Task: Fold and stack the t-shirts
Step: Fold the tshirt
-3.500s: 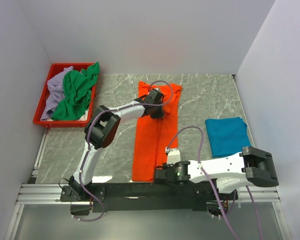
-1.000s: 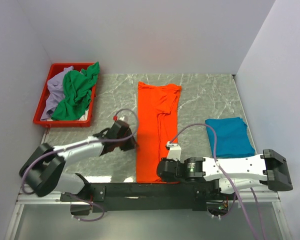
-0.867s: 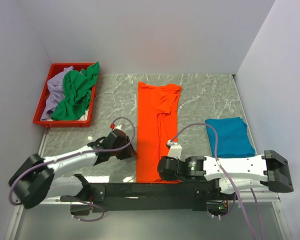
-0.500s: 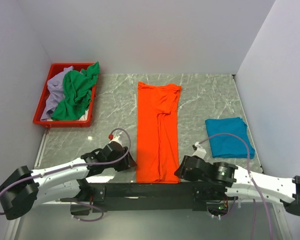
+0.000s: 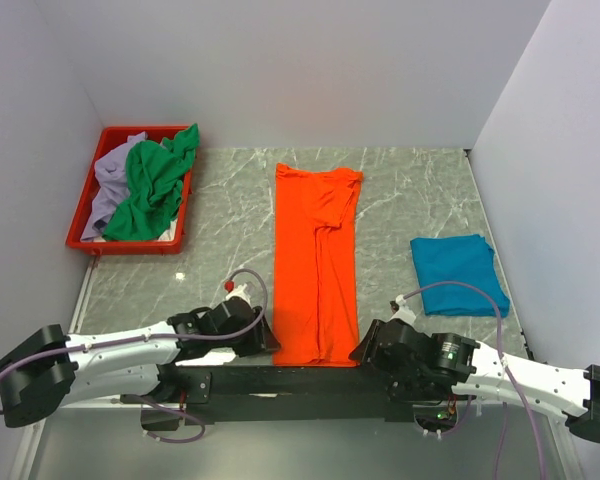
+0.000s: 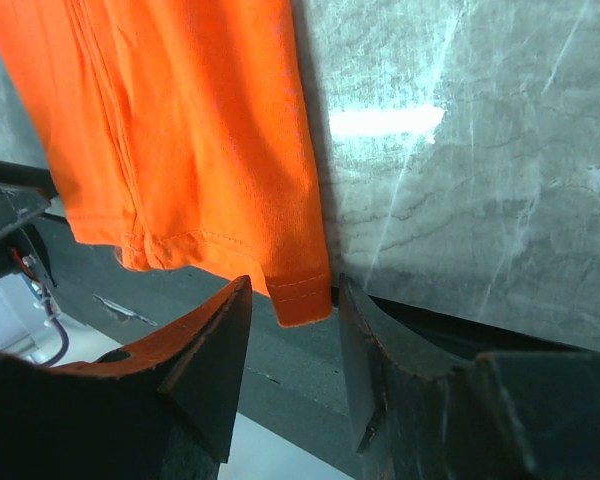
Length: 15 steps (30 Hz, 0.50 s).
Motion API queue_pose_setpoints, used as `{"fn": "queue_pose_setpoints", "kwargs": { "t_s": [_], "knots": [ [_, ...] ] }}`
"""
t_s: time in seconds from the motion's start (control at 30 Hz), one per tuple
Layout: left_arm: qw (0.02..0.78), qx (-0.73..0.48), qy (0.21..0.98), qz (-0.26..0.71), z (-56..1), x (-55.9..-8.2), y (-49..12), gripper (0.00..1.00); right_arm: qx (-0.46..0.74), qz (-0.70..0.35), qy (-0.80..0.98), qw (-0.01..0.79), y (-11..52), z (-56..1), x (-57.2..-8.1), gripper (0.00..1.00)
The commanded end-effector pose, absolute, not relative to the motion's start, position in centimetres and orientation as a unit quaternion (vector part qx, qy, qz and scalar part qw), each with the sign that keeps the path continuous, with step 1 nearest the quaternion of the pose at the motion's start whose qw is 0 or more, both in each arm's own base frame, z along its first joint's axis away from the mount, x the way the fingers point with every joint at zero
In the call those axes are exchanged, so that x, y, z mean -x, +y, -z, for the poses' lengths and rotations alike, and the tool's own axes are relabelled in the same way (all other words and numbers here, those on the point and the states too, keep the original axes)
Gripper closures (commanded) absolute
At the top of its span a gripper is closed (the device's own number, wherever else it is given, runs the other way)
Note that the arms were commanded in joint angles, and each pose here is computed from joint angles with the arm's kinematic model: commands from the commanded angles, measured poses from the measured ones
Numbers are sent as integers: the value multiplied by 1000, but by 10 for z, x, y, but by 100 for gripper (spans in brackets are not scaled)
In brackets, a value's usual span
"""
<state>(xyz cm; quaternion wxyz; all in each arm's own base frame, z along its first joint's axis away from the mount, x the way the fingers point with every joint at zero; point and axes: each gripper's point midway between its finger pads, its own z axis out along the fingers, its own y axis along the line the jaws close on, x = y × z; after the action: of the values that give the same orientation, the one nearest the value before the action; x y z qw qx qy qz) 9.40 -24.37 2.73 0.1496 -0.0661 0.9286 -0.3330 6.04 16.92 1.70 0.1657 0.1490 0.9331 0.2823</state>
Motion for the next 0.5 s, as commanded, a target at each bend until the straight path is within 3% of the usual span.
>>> {"fn": "queue_pose_setpoints", "kwargs": {
  "t_s": [0.0,0.23,0.33,0.43,0.47],
  "knots": [
    [145,73,934,317,-20,-90,-241,52,-165,-284,929,168,169,-13,-63,53],
    [132,65,946,290,-8,-78,-241,55,-160,-284,932,159,170,-5,-60,56],
    [128,61,948,285,-5,-73,-243,61,-161,-288,931,158,172,-4,-60,57],
    [124,60,948,286,-6,-70,-247,76,-157,-290,931,157,173,-4,-60,64],
    [124,61,948,287,-7,-70,-248,89,-157,-289,931,157,173,-5,-60,68]
  ]
}}
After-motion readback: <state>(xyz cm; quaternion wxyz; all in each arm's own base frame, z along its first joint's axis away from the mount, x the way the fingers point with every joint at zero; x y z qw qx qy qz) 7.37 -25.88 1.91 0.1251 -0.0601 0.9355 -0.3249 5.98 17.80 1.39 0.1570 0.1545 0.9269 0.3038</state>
